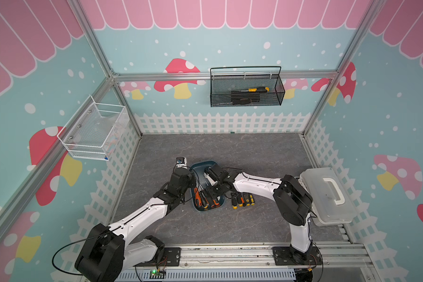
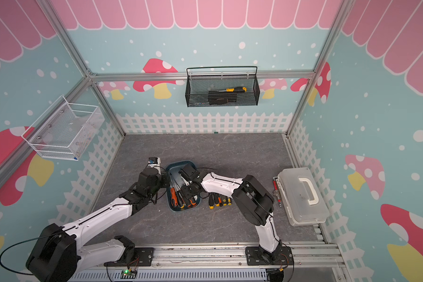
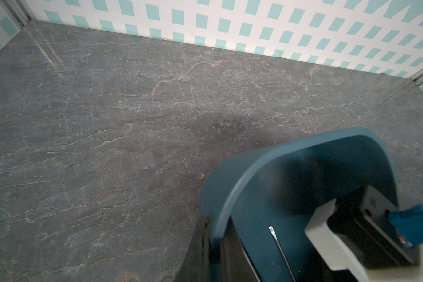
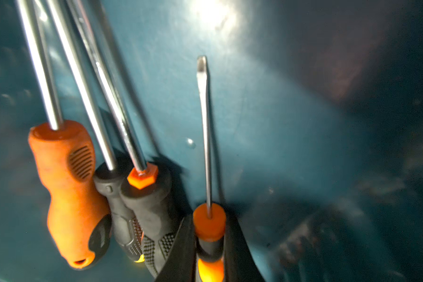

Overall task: Take out the screwdriver from the storage box
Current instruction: Pick up the screwdriver from the storage box.

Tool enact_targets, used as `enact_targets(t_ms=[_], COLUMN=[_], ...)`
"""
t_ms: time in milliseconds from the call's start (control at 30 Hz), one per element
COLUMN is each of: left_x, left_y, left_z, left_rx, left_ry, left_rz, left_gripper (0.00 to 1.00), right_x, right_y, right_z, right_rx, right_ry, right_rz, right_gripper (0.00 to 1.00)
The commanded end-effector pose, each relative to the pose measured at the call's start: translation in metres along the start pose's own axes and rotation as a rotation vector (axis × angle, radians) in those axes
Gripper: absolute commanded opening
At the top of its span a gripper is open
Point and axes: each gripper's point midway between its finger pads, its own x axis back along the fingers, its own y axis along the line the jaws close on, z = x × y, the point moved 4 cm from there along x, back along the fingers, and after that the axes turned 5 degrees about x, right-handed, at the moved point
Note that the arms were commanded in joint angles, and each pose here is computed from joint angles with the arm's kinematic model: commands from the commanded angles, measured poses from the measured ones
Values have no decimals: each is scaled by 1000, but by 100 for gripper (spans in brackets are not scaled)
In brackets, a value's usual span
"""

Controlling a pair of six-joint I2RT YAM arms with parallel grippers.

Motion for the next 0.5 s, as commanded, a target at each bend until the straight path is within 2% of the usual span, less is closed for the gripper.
enact_targets(t_ms=[0,167,300,467], left_x=[6,4,3,1], left_y=[-9,-10,-10,-10], left_z=[-8,-7,-7,-6], left_rx=[16,15,10,8], left_ry=[-34,-28,-24,-16], left_rz=[64,64,59,54], left_gripper=[0,0,0,0], right_x=[-11,1,24,37], right_y=[-20,-14,-8,-7], right_z=[7,1,-10,-11], right_rx=[-33,-11,17,27], right_ry=[-21,-115,-212,-254], right_rz=[49,-1,-28,-38], right_gripper=[0,0,0,0])
